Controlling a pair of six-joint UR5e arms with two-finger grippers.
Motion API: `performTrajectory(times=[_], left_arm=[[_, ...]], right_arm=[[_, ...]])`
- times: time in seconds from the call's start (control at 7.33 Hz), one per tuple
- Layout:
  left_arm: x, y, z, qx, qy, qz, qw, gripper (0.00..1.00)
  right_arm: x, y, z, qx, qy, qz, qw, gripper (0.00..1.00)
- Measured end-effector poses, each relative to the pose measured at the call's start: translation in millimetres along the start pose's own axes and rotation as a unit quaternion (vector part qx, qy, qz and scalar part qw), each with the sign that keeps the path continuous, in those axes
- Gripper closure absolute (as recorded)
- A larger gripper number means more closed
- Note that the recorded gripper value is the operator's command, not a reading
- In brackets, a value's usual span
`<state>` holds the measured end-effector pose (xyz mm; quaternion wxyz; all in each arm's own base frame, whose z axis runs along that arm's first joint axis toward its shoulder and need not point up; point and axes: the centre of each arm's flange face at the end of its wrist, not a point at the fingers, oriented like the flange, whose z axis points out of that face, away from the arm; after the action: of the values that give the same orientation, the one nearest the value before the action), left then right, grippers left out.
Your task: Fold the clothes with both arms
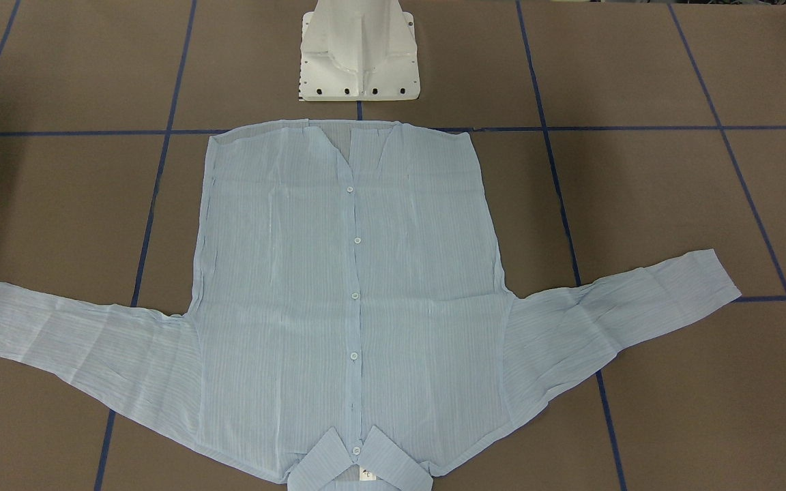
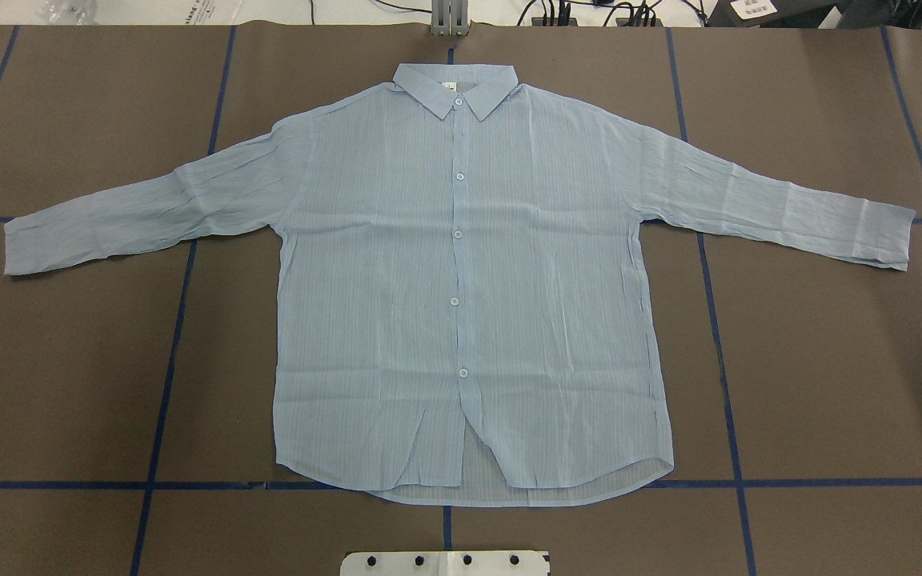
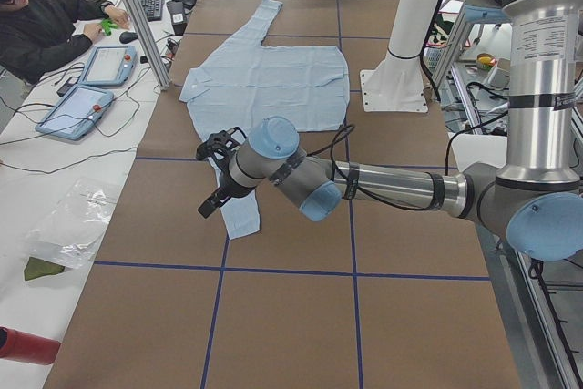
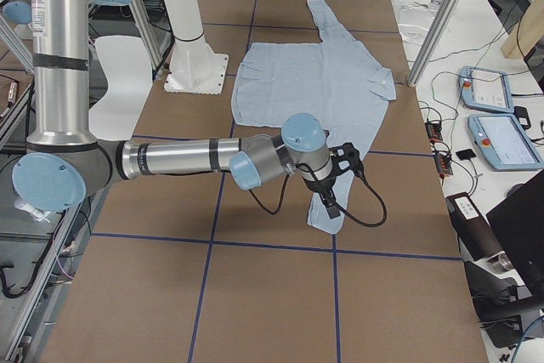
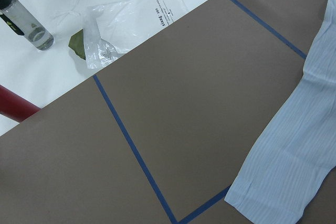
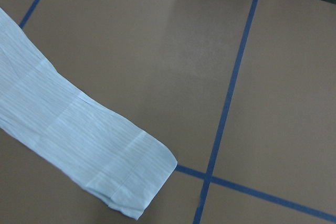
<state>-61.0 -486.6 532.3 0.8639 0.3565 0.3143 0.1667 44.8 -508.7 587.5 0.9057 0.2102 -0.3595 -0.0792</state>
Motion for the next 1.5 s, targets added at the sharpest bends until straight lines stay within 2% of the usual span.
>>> performTrajectory(times=[0.27, 0.55, 0.68, 0.95, 1.09, 1.23, 1.5], left_arm=[[1, 0, -1, 0.001, 0.000, 0.001, 1.0000, 0.00], [1, 0, -1, 0.001, 0.000, 0.001, 1.0000, 0.00], [1, 0, -2, 0.001, 0.000, 0.002, 1.0000, 0.00], [2, 1, -2, 0.002, 0.000, 0.002, 1.0000, 0.00], [2, 1, -2, 0.001, 0.000, 0.002, 1.0000, 0.00], [2, 2, -2, 0.001, 0.000, 0.002, 1.0000, 0.00], [1, 2, -2, 0.001, 0.000, 0.002, 1.0000, 0.00]], right_arm=[[21, -10, 54, 0.007, -0.010, -0.008, 0.9999, 0.00], [-7, -13, 97, 0.015, -0.028, 0.006, 0.9995, 0.01], [-16, -5, 122, 0.024, -0.026, 0.008, 0.9993, 0.02], [-25, 14, 161, 0.033, -0.012, 0.004, 0.9994, 0.17], [-29, 20, 174, 0.030, -0.006, 0.001, 0.9995, 0.31], [-31, 23, 182, 0.026, -0.002, -0.002, 0.9997, 0.38], [-28, 30, 192, 0.017, 0.004, -0.001, 0.9999, 0.45]])
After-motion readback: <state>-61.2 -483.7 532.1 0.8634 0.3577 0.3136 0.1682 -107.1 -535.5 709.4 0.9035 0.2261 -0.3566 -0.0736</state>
